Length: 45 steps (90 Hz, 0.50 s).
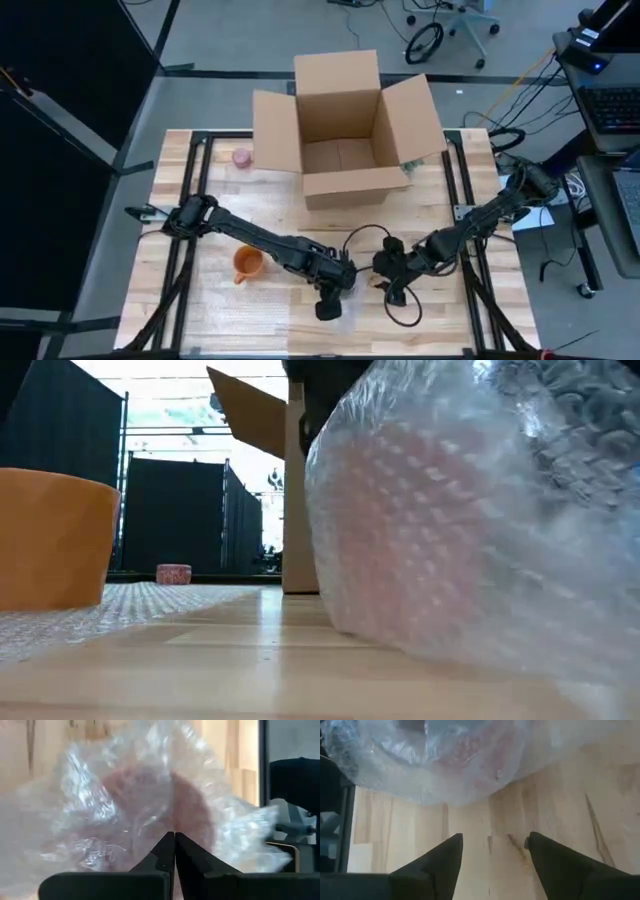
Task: Wrap mug
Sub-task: Put the pink cup into the box
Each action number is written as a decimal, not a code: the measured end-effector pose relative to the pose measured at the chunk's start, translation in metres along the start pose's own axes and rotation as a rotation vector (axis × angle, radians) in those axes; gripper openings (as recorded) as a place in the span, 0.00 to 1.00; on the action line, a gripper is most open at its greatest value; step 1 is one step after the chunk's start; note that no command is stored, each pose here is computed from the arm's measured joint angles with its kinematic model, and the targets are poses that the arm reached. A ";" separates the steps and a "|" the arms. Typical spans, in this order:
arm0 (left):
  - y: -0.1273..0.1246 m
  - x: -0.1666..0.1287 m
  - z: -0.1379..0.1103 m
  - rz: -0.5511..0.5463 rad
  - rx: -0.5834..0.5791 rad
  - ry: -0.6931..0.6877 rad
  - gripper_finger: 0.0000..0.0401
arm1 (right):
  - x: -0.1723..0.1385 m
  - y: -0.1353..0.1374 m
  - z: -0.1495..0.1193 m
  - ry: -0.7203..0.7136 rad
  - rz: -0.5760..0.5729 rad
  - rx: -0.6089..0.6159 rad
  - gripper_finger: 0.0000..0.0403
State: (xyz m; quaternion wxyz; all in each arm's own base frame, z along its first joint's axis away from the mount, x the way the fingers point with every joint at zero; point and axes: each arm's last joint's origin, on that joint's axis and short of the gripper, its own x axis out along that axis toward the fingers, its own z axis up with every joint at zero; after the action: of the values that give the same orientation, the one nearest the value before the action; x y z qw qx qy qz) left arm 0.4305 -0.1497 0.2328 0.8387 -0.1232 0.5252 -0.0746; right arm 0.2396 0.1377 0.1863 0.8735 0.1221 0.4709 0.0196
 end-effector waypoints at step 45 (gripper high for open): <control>-0.023 -0.065 -0.019 0.342 0.122 0.031 0.00 | -0.025 0.023 -0.010 -0.037 0.112 0.079 0.53</control>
State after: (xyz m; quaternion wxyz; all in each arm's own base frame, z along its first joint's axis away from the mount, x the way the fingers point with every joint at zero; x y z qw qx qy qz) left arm 0.3846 -0.1579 0.2874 0.8368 0.0202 0.5460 0.0353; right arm 0.2191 0.1578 0.2066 0.8742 0.1828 0.4473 0.0476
